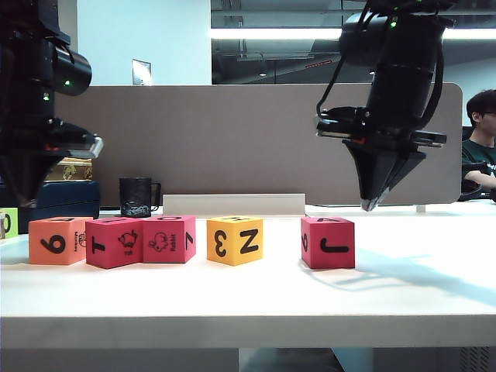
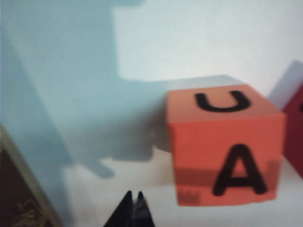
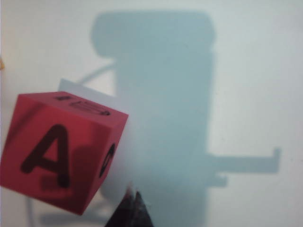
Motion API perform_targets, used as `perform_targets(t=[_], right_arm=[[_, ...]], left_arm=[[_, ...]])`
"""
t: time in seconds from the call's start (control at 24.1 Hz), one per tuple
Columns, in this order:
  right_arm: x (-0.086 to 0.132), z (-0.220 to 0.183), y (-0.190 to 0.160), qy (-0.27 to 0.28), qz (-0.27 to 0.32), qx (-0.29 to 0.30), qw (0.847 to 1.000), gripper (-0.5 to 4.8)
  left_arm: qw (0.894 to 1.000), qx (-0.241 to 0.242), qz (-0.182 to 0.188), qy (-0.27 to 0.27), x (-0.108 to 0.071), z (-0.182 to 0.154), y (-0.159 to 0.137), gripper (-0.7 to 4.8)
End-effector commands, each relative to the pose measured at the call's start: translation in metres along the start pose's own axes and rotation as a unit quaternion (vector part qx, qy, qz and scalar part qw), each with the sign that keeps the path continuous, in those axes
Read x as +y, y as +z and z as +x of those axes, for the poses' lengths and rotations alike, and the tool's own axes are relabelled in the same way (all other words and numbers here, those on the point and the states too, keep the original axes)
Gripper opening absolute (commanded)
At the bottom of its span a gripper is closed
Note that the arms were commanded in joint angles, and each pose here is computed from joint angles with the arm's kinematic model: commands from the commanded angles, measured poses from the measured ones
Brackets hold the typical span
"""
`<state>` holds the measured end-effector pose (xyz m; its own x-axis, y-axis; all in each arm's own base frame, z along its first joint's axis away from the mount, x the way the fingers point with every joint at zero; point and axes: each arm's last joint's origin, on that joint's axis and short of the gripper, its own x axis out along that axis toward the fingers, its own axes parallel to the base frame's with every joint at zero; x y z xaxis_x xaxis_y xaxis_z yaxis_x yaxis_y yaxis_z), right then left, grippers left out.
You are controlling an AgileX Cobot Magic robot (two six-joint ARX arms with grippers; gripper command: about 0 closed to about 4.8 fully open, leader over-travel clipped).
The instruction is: Select the appropriate blocks from the scattered letter blocks on the table and arrange them in a row to spell out "ALOHA".
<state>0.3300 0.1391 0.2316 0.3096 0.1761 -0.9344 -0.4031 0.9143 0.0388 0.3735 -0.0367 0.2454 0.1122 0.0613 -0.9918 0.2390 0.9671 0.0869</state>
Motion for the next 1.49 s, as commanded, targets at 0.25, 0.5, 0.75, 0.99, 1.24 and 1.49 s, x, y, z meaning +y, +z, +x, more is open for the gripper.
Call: perform_targets(t=[0.25,0.5,0.75,0.99,1.24,1.49], right_arm=[[-0.011,0.003,0.004,-0.043,0.013,-0.013,0.999,-0.05],[-0.014,0.012,0.003,-0.037,0.018,0.0,0.999,-0.05],[-0.013,0.021,0.004,-0.01,0.026,0.006,1.0,-0.05],[-0.01,0.028,0.006,0.017,0.028,0.001,0.999,-0.05],[-0.009,0.031,0.007,0.031,0.028,0.001,0.999,-0.05],[-0.008,0.031,0.007,0.039,0.027,-0.002,0.999,-0.05]], left_arm=[[1.0,-0.025,0.001,0.014,0.001,0.0,0.004,-0.06],[0.999,-0.03,-0.001,0.015,0.0,0.012,0.003,-0.06],[0.999,-0.031,-0.001,0.014,-0.001,0.022,0.001,-0.06],[0.999,-0.033,0.0,0.003,-0.002,0.028,0.0,-0.06],[0.999,-0.037,0.001,-0.024,-0.004,0.028,0.001,-0.06],[0.997,-0.046,0.012,-0.06,-0.011,0.028,0.002,-0.06]])
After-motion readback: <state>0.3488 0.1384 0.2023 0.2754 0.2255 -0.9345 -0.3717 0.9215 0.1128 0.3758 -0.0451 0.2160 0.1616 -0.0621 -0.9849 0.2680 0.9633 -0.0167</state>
